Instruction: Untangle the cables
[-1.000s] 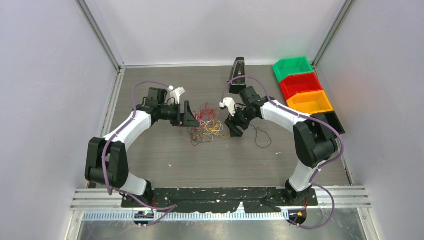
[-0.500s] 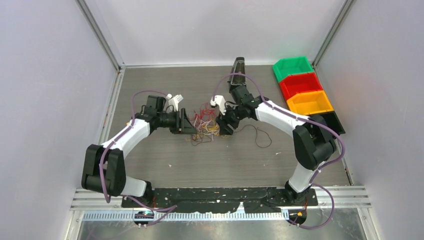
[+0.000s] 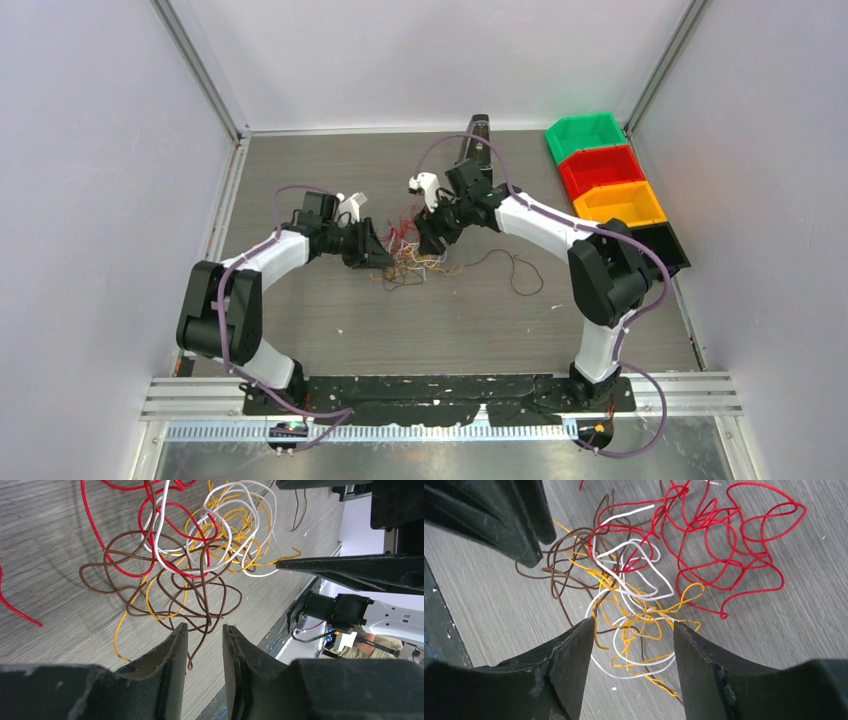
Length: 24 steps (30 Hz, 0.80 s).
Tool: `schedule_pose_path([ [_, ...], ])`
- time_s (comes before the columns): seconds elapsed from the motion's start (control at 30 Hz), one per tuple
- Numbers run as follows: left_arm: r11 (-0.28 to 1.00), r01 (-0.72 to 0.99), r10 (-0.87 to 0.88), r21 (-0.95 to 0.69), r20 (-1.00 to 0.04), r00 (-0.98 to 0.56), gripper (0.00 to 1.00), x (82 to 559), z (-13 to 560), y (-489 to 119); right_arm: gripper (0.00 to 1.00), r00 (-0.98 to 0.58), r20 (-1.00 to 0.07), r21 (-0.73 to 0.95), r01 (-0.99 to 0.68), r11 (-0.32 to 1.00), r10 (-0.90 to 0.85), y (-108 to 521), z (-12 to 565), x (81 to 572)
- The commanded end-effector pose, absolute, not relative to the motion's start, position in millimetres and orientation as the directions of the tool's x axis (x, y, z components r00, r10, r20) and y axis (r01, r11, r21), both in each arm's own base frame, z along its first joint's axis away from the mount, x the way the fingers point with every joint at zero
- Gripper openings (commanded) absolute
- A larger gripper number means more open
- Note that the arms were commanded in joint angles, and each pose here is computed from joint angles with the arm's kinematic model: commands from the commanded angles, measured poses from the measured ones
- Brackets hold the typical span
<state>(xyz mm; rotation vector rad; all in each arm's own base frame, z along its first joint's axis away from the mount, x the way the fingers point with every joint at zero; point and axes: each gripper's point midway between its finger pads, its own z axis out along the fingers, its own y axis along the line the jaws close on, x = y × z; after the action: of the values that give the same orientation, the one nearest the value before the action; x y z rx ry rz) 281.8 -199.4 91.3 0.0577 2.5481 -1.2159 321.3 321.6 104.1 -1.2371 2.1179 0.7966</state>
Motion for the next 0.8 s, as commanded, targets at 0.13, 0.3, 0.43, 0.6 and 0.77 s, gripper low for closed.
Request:
schedule_pose_path([
  [0.13, 0.629, 0.216, -0.073, -0.747, -0.333, -0.940, 0.31, 274.9, 96.9, -196.0, 0.68, -0.427, -0.751, 0.209, -0.877, 0.432, -0.503, 346.3, 122.7, 343.2],
  [0.3, 0.631, 0.201, -0.064, -0.750, -0.308, -0.949, 0.29, 267.5, 86.5, -194.8, 0.70, -0.420, -0.737, 0.188, -0.880, 0.437, -0.530, 350.4, 111.8, 344.8],
  [0.43, 0.635, 0.194, -0.054, -0.748, -0.294, -0.954, 0.29, 266.6, 78.9, -194.4, 0.70, -0.425, -0.707, 0.174, -0.879, 0.444, -0.565, 348.3, 94.2, 344.1],
  [0.6, 0.590, 0.249, -0.040, -0.768, -0.336, -0.941, 0.02, 270.1, 97.5, -200.9, 0.70, -0.436, -0.673, 0.145, -0.870, 0.470, -0.598, 343.5, 74.7, 346.0],
  [0.77, 0.484, 0.495, -0.012, -0.722, -0.571, -0.821, 0.00, 273.0, 185.8, -209.2, 0.69, -0.438, -0.626, 0.091, -0.863, 0.497, -0.646, 337.0, 50.9, 351.4],
])
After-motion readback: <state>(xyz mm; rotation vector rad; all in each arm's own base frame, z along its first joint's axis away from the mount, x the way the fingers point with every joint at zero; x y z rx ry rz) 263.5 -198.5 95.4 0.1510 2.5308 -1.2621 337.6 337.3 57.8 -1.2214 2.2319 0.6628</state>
